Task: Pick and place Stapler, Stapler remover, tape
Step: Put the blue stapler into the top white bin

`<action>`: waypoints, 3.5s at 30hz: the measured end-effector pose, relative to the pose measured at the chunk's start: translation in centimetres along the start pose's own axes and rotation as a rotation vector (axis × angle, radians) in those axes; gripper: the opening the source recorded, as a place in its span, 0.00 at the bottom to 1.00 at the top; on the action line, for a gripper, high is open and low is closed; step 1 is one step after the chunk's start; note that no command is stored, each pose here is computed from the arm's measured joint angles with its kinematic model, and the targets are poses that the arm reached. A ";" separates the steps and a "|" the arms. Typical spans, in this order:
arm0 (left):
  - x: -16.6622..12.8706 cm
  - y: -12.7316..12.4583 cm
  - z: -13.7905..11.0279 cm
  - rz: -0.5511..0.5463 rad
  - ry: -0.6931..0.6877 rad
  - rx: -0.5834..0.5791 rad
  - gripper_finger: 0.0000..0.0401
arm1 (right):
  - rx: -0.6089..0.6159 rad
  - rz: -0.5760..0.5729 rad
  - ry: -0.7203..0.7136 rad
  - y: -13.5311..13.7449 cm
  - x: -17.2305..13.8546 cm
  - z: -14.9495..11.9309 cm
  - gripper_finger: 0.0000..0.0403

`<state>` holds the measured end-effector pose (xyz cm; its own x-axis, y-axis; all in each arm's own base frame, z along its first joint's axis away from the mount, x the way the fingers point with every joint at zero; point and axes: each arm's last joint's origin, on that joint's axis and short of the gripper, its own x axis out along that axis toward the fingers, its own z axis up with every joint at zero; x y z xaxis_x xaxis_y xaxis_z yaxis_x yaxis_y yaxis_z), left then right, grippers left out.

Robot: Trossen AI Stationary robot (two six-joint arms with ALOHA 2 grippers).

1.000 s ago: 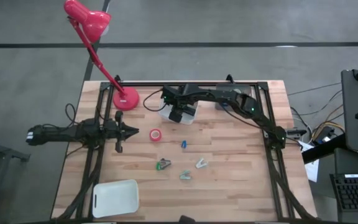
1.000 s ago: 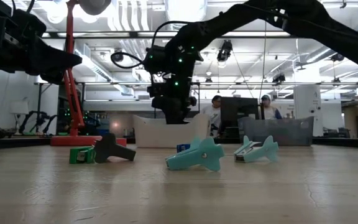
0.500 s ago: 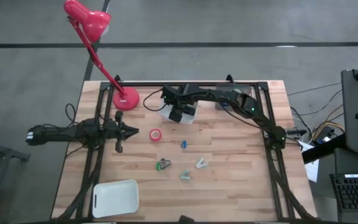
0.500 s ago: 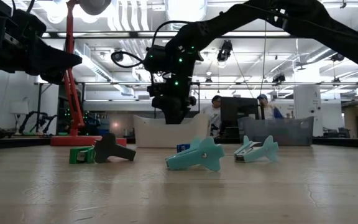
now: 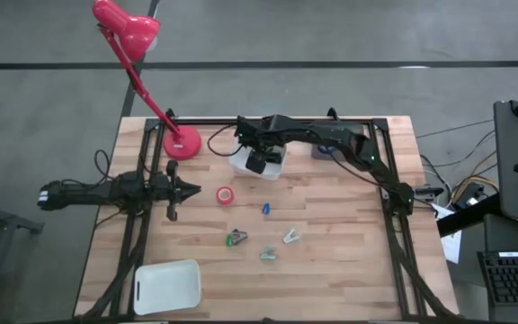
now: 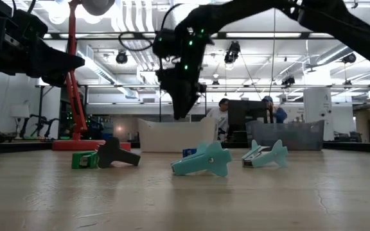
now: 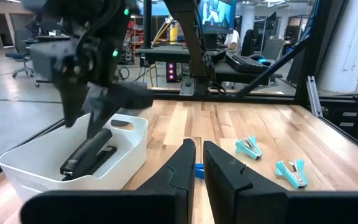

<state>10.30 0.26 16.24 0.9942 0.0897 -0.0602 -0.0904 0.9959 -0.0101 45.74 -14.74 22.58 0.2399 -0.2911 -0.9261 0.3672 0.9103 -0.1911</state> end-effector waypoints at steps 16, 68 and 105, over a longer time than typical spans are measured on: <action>0.0 0.0 0.0 0.000 0.000 0.000 0.09 | -0.305 0.154 -0.056 8.3 -7.0 -1.9 0.51; 0.0 0.0 0.0 0.000 0.000 0.000 0.09 | -0.788 0.241 0.020 17.3 1.3 -7.9 0.38; 0.0 0.0 0.0 0.000 0.000 0.000 0.09 | -0.751 0.158 0.073 16.8 1.9 -8.6 0.02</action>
<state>10.31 0.26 16.24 0.9941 0.0901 -0.0600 -0.0909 0.9958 -0.0101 44.65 2.56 14.85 0.1692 -0.1449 -0.9749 -0.3811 0.9026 -0.2003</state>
